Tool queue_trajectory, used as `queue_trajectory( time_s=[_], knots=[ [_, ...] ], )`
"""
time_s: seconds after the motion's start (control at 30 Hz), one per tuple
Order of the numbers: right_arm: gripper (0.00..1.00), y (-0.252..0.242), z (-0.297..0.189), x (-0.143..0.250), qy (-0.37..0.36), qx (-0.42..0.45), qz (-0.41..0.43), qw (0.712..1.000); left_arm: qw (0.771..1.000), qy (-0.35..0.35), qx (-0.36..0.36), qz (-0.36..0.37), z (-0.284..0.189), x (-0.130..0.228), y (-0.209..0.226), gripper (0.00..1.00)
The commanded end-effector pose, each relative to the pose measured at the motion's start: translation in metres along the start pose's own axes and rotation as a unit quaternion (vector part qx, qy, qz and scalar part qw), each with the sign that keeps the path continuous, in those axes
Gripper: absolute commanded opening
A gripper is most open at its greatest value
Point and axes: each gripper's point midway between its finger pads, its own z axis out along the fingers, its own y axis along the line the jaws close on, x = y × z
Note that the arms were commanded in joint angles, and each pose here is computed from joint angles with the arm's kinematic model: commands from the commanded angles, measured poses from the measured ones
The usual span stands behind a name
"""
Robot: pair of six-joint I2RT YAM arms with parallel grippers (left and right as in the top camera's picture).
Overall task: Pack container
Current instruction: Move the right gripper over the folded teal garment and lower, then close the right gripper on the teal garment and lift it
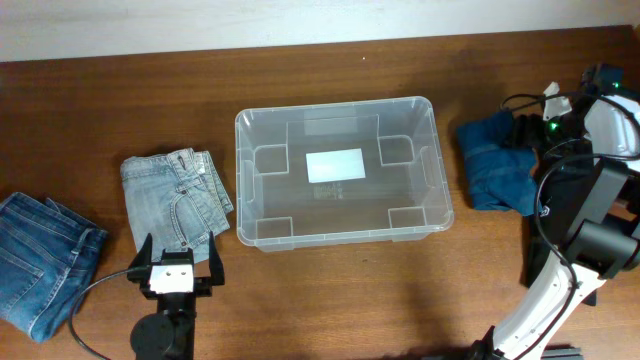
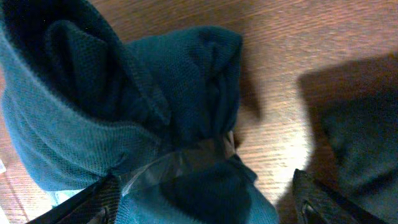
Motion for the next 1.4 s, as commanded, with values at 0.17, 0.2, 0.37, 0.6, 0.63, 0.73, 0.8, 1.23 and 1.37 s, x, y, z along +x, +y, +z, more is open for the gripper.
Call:
queue_trajectory(
  time_s=[0.17, 0.2, 0.37, 0.6, 0.63, 0.73, 0.8, 1.23, 1.37],
  knots=[
    [0.76, -0.003, 0.057, 0.032, 0.069, -0.021, 0.012, 0.997, 1.000, -0.003, 0.002, 0.006, 0.000, 0.000, 0.000, 0.99],
    [0.74, -0.003, 0.058, 0.032, 0.071, -0.022, 0.013, 0.997, 1.000, -0.003, 0.002, 0.006, 0.000, 0.000, 0.000, 0.99],
    [0.72, -0.004, 0.063, 0.037, 0.077, -0.020, 0.019, 0.997, 1.000, -0.003, 0.002, 0.006, 0.000, 0.000, 0.000, 0.99],
    [0.72, -0.005, 0.078, 0.053, 0.089, -0.022, 0.030, 0.995, 1.000, -0.003, 0.002, 0.006, 0.000, 0.000, 0.000, 1.00],
    [0.71, -0.005, 0.079, 0.055, 0.092, -0.022, 0.037, 0.995, 1.000, -0.003, 0.002, 0.006, 0.000, 0.000, 0.000, 0.99],
    [0.62, -0.004, 0.079, 0.058, 0.097, -0.023, 0.038, 0.994, 1.000, -0.003, 0.002, 0.006, 0.000, 0.000, 0.000, 0.99],
    [0.57, -0.004, 0.078, 0.060, 0.101, -0.023, 0.048, 0.993, 1.000, -0.003, 0.002, 0.006, 0.000, 0.000, 0.000, 0.99],
    [0.10, -0.001, 0.074, 0.063, 0.111, -0.024, 0.071, 0.991, 1.000, -0.003, 0.002, 0.006, 0.000, 0.000, 0.000, 0.99],
    [0.04, 0.002, 0.068, 0.061, 0.109, -0.030, 0.072, 0.991, 1.000, -0.003, 0.002, 0.006, 0.000, 0.000, 0.000, 0.99]
  ],
)
